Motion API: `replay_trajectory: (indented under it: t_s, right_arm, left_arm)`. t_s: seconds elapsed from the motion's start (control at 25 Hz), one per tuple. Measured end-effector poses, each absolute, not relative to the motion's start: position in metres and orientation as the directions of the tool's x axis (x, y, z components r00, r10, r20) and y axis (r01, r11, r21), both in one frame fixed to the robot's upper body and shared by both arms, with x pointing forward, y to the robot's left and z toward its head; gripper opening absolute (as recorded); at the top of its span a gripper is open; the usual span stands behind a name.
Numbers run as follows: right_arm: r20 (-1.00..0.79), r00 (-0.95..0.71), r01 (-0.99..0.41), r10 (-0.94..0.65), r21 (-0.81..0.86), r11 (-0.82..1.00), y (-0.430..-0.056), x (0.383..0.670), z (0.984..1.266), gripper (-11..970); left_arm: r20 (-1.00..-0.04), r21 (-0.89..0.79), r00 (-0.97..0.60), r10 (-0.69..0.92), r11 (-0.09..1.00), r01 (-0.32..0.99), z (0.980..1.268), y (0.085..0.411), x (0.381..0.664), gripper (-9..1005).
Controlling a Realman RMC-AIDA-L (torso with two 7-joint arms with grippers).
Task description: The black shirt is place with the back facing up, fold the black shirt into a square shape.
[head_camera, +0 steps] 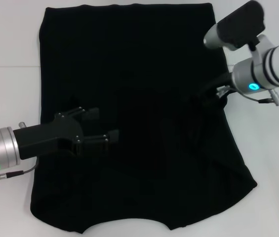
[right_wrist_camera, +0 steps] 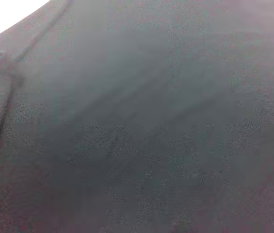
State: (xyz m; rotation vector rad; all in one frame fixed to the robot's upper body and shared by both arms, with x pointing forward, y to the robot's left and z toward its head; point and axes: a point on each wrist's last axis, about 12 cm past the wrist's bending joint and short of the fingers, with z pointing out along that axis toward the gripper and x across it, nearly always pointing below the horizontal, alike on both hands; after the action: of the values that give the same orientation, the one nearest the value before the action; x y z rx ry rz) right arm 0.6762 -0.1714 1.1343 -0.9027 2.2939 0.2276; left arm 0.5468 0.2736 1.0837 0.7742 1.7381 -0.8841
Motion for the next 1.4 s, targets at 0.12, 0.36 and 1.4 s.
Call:
replay_trajectory:
  t_s: [0.12, 0.36, 1.4]
  right_arm:
    - [-0.647, -0.565, -0.635, -0.512, -0.055, 0.771, -0.183, 0.676, 1.141, 621]
    - [-0.627, -0.64, -0.603, -0.445, 0.05, 0.796, -0.212, 0.669, 1.151, 688]
    - [-0.562, -0.726, -0.551, -0.397, 0.13, 0.824, -0.209, 0.661, 1.12, 682]
  left_arm:
    - [-0.948, -0.212, -0.303, 0.093, 0.526, 0.823, 1.082, 0.273, 0.546, 932]
    - [-0.948, -0.213, -0.305, 0.093, 0.525, 0.824, 1.082, 0.273, 0.546, 932]
    - [-0.951, -0.213, -0.298, 0.086, 0.515, 0.83, 1.083, 0.269, 0.548, 933]
